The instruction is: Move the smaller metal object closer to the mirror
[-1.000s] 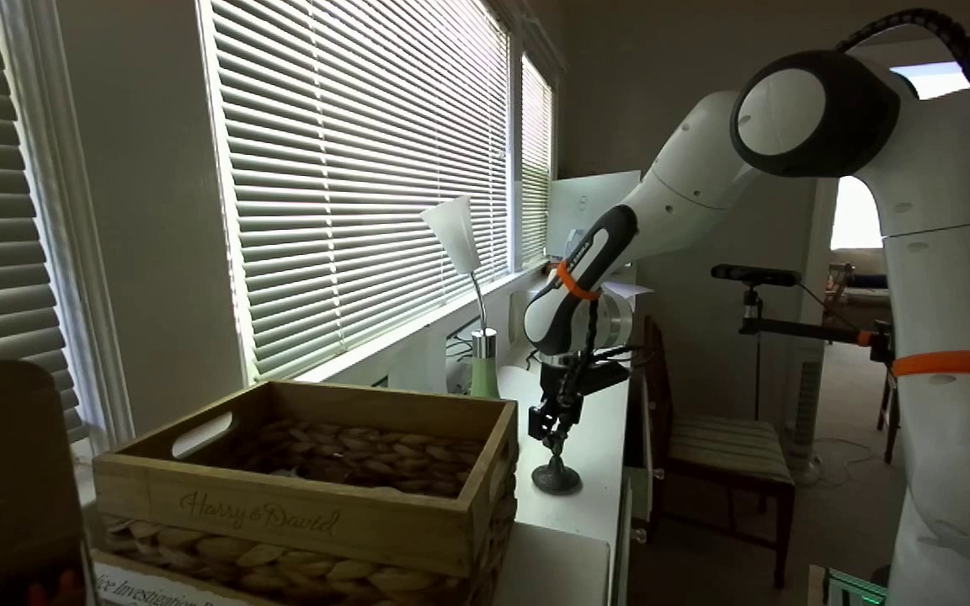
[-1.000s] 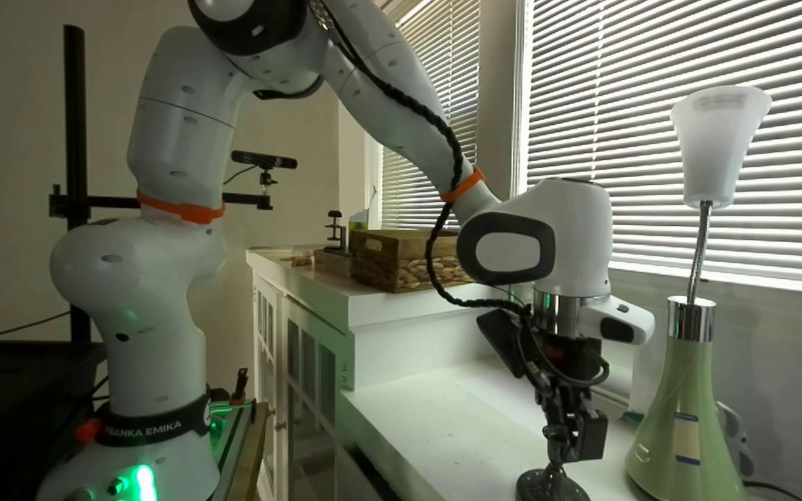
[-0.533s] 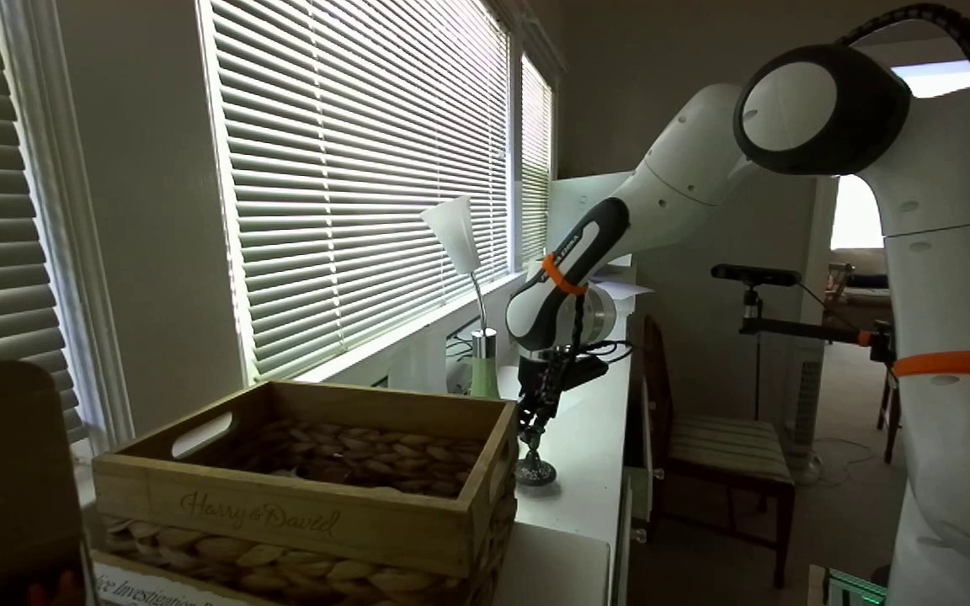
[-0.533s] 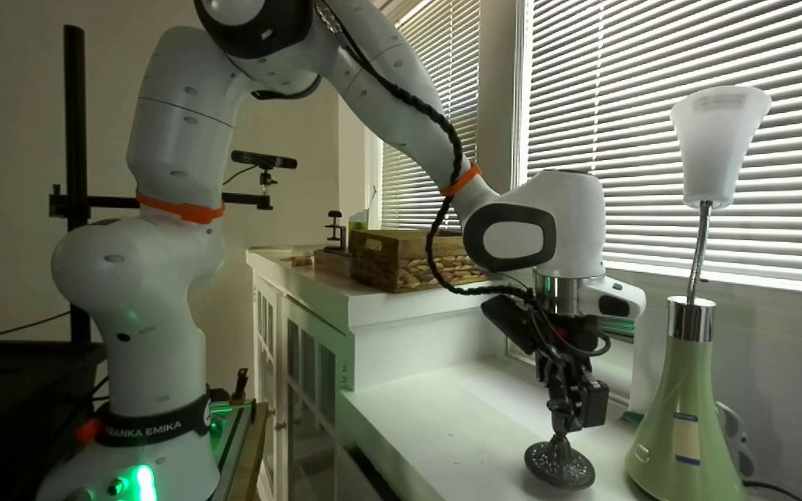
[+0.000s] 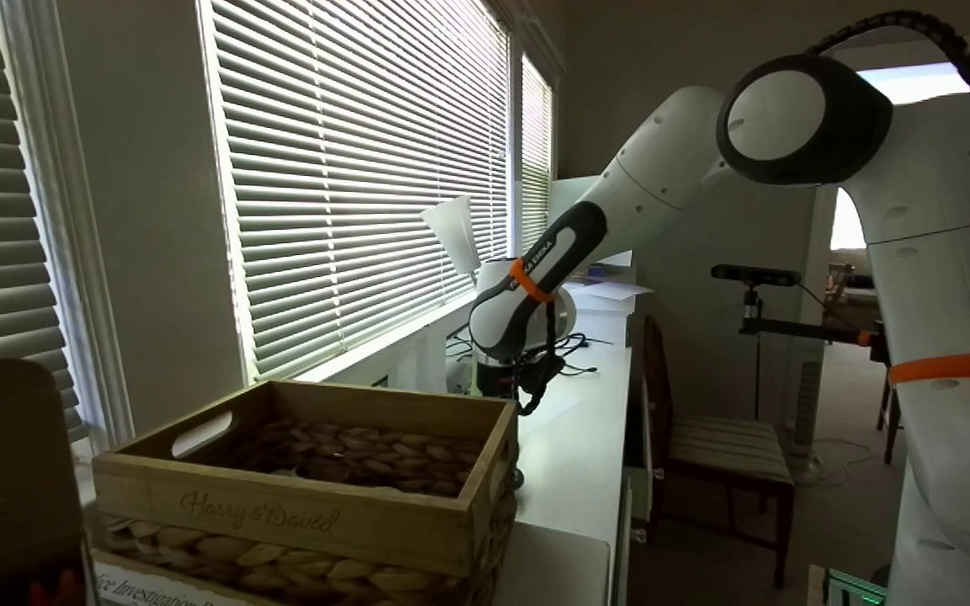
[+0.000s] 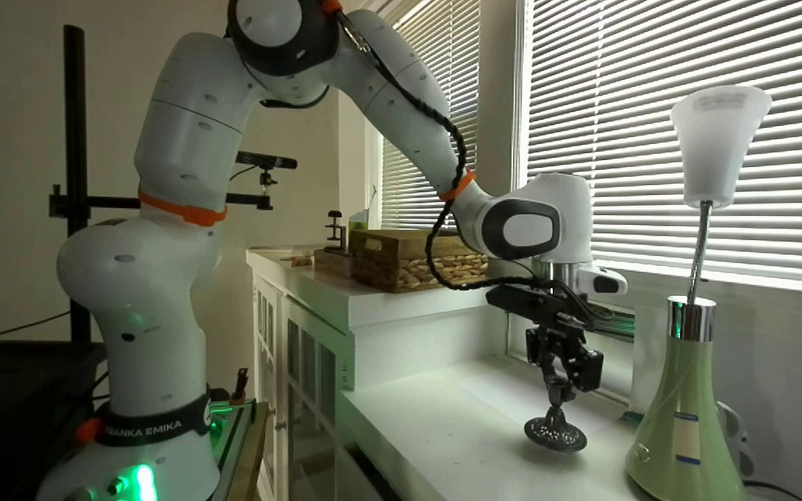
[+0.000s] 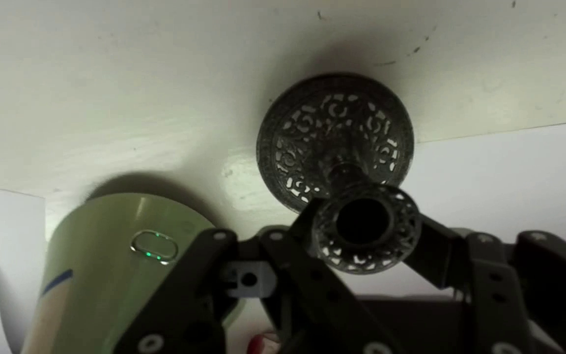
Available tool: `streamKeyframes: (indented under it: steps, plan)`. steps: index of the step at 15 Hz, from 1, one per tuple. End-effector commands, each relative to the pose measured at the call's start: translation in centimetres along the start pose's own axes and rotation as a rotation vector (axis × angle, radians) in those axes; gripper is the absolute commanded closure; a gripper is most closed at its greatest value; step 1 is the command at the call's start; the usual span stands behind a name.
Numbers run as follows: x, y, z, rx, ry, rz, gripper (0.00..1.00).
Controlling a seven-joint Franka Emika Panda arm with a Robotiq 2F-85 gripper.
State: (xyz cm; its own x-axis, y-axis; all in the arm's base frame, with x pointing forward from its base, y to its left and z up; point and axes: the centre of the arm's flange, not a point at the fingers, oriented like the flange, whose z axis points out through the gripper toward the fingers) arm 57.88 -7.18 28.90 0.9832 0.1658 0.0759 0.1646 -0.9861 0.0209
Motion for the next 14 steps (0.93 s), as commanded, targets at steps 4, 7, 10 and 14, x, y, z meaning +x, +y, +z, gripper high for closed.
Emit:
streamKeyframes:
  steps: [4,7,10,14]
  plan:
    - [5.4,-3.9,1.7,-0.010,-0.037,-0.132,0.89]
    - [7.2,-5.4,2.1,0.004,-0.022,-0.141,0.89]
    - [8.7,-6.1,2.4,0.004,0.003,-0.147,0.89]
    - [9.7,-6.1,3.2,-0.002,0.017,-0.146,0.89]
